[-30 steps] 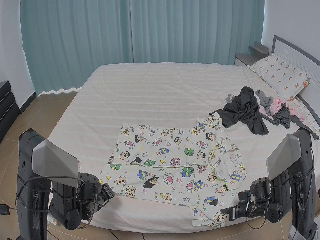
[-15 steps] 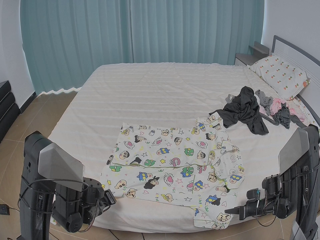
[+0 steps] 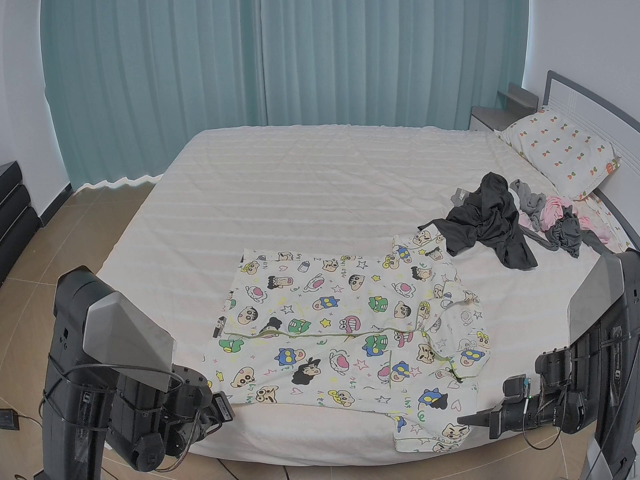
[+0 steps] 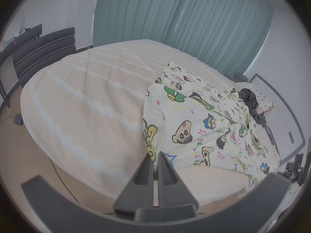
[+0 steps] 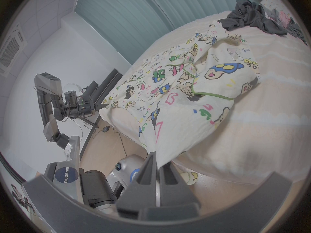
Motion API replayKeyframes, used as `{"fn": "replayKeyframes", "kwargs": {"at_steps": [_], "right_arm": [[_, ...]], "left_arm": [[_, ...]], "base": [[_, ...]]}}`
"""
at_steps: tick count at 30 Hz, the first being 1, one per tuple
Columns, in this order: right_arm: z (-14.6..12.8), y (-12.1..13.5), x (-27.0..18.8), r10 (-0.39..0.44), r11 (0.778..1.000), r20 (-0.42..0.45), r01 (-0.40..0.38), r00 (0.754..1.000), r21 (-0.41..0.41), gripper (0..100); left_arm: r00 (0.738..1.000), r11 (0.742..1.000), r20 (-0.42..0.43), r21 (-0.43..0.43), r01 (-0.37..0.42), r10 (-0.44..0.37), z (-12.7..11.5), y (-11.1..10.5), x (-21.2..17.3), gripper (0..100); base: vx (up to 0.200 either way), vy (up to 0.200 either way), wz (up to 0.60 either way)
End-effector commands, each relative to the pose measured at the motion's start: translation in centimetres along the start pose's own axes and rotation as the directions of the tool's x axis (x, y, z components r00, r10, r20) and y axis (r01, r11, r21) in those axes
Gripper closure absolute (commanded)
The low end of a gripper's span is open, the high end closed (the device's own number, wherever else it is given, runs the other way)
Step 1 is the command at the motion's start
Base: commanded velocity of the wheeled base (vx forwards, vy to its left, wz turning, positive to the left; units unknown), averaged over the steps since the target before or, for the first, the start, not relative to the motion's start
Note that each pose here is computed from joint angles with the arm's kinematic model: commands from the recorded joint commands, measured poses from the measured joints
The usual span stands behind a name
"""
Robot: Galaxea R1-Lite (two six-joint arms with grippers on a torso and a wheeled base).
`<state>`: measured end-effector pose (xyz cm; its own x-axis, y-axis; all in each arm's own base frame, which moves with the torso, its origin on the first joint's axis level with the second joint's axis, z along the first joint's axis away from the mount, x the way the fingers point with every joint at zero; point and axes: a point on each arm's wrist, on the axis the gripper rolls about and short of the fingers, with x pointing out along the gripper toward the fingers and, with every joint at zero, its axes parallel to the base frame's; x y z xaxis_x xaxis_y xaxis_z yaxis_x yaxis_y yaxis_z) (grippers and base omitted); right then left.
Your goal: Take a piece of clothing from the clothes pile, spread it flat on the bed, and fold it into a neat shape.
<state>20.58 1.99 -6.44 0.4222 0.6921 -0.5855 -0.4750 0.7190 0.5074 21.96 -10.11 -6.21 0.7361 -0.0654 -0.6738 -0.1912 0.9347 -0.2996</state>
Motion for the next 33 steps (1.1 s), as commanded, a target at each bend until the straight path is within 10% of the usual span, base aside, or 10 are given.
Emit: {"fn": "replayKeyframes", "kwargs": {"at_steps": [1,33], "right_arm": [[-0.2,-0.2,-0.7,0.008,1.0,0.009,-0.008,1.0,-0.002,100],[-1.7,0.9,-3.6,0.036,0.995,-0.138,-0.048,0.99,-0.086,100]], "left_arm": [[0.999,1.0,-0.034,0.023,0.019,-0.018,-0.6,0.0,-0.7,100],[0.998,0.993,-0.055,0.111,0.031,-0.025,-1.1,-0.1,-1.1,100]], "base": [[0.0,0.0,0.0],[0.0,0.0,0.0]]}}
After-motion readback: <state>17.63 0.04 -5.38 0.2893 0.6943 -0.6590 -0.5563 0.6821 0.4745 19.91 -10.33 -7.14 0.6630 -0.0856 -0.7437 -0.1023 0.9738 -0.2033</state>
